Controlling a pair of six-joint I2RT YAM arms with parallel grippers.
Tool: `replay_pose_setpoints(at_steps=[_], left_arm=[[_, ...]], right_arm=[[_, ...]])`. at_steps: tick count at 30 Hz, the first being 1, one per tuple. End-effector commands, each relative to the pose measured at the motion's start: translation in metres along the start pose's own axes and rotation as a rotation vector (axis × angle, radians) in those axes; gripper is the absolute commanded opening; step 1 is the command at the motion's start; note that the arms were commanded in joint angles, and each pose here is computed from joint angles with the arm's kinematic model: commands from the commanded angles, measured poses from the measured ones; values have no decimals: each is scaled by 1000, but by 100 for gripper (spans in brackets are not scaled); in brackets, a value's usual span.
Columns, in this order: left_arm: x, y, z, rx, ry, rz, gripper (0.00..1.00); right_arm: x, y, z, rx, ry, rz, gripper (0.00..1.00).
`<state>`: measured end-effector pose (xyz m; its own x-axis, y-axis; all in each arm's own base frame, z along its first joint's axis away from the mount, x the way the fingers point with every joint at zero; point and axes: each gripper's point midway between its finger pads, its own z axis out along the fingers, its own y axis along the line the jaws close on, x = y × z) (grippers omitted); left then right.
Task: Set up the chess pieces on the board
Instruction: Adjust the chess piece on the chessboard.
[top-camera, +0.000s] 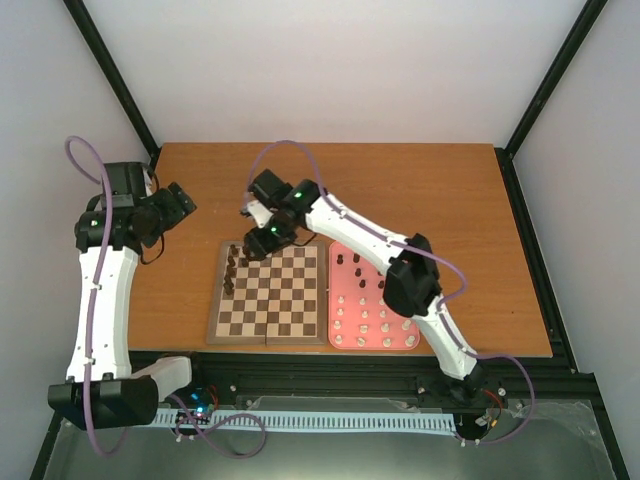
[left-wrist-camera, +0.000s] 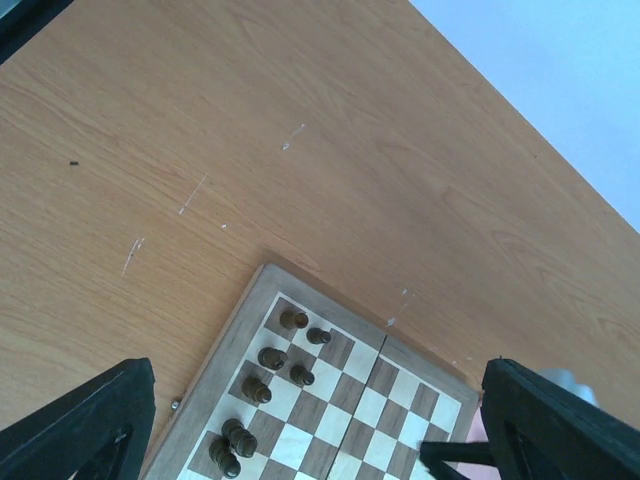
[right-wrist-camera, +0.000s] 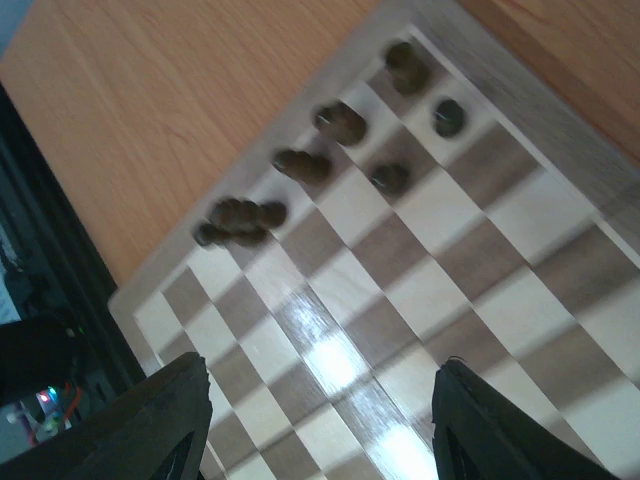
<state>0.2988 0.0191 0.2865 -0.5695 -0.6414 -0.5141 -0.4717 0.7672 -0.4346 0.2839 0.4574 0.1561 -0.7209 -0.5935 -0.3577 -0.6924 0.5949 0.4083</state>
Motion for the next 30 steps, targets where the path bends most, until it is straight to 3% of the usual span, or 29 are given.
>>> replay_pose_setpoints(at_steps=[1, 10, 19, 30], left_arm=[[-9, -18, -19, 61, -55, 50, 100], [-11, -28, -32, 62, -92, 114, 100], [-14, -29, -40, 42, -120, 132, 100], [-16, -29, -37, 26, -118, 140, 100]], right_arm=[[-7, 31, 15, -53, 24, 1, 60], [-3, 55, 46, -101, 51, 6, 55], [-4, 69, 64, -129, 32, 3, 39], [-17, 57, 80, -6, -51, 69, 37]])
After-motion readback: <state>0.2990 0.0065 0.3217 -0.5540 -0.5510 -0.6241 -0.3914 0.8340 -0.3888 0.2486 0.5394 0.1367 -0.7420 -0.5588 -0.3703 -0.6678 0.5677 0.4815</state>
